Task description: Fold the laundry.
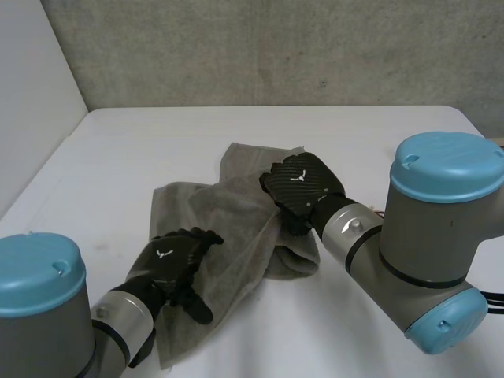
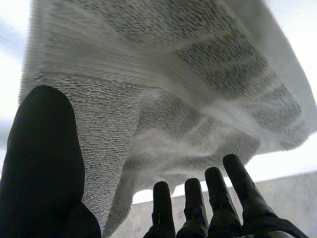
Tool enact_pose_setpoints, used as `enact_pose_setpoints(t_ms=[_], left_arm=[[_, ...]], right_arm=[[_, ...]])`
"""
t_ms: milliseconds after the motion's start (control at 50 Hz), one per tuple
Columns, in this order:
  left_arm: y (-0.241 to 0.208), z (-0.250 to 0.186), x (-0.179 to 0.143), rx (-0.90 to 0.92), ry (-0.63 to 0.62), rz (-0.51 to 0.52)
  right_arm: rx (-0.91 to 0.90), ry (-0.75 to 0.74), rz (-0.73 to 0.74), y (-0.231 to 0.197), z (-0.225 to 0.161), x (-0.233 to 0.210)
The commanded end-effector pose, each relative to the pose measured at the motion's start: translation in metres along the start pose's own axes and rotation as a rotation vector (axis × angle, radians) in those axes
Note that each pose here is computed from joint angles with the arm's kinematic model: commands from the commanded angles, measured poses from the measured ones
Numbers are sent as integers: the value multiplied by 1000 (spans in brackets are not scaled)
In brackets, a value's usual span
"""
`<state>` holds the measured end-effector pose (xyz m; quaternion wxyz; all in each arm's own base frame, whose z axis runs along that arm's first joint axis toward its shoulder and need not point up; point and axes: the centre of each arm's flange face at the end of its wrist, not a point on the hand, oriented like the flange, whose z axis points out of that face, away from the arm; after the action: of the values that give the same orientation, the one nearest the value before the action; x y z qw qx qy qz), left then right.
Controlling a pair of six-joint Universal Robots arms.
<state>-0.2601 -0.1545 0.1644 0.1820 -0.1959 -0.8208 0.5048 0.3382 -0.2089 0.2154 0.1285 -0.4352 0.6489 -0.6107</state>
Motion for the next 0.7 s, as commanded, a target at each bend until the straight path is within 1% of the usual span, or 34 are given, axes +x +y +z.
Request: enact_pose_setpoints(t_ms=[20, 180, 320, 380, 440, 620, 700], left_arm=[[-1, -4, -2, -64, 11, -47], [-2, -8, 5, -50, 31, -45], [14, -1, 27, -111, 93, -104], [19, 2, 34, -126, 109, -108], [22, 8, 34, -134, 81, -108], [14, 34, 15, -30, -149, -90], [6, 39, 13, 22, -169, -100]], right_arm=[[-7, -12, -1, 3, 2, -4], [1, -6, -1, 0, 1, -3], [1, -3, 1, -1, 0, -3], [0, 0, 4, -1, 0, -3], [-3, -1, 7, -1, -1, -4], [-22, -8, 25, 5, -3, -6], [-23, -8, 57, 6, -3, -5]])
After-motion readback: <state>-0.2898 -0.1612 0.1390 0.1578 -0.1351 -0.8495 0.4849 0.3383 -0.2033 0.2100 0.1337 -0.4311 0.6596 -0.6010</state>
